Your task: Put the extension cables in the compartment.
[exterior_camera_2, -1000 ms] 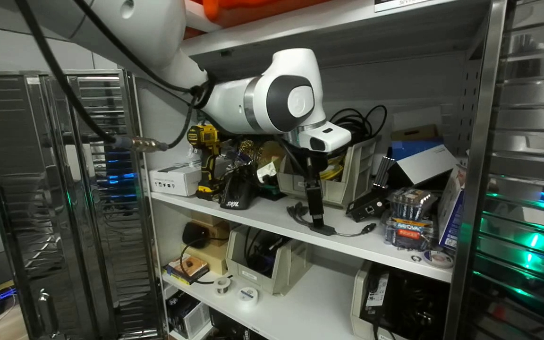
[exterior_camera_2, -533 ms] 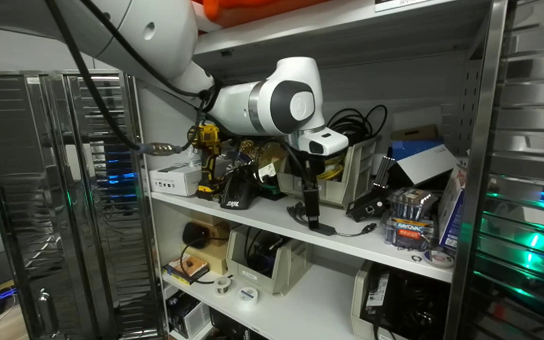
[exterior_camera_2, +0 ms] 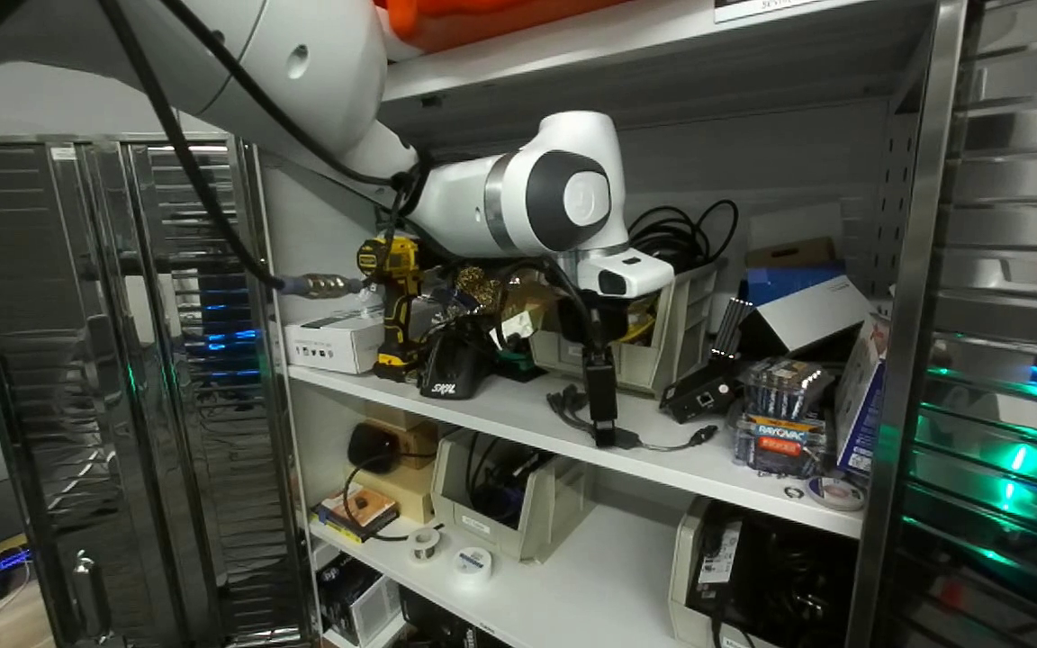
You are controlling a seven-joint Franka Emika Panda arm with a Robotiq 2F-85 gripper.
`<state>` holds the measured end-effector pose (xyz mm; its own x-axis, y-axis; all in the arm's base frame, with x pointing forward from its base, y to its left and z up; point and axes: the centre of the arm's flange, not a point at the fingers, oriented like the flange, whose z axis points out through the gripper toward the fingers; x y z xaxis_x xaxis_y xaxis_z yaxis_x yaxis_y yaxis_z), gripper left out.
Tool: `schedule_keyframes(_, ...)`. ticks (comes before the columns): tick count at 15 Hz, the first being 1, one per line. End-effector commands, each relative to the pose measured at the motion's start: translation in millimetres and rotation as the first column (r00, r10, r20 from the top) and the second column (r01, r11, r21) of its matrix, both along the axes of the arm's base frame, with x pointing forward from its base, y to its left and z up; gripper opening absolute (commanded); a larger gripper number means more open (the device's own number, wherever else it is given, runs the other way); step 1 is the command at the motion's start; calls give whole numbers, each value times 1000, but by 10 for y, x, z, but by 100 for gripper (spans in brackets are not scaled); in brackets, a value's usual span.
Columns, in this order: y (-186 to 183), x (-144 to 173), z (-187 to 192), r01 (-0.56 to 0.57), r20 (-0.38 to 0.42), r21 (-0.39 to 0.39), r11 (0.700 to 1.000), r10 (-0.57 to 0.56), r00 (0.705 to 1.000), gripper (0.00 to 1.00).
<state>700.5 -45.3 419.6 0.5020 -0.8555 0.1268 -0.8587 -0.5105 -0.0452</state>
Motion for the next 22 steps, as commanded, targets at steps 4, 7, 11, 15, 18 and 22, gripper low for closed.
schedule_keyframes(4, -65, 173, -105, -3, -44, -59, 998, 1, 999, 75)
schedule_keyframes(7, -40, 159, -33, -10, -43, -64, 998, 7, 999, 65)
schedule_keyframes(11, 56, 92, 92, -30, -32, -80, 996, 27, 999, 31)
schedule_keyframes(15, 161, -72, -27, -79, -73, -131, 988, 70, 995, 9)
schedule_keyframes(18, 274, -311, -10, -136, -96, -160, 978, 122, 988, 9)
schedule_keyframes(22, 507, -866, 76, -248, -155, -133, 960, 227, 961, 9)
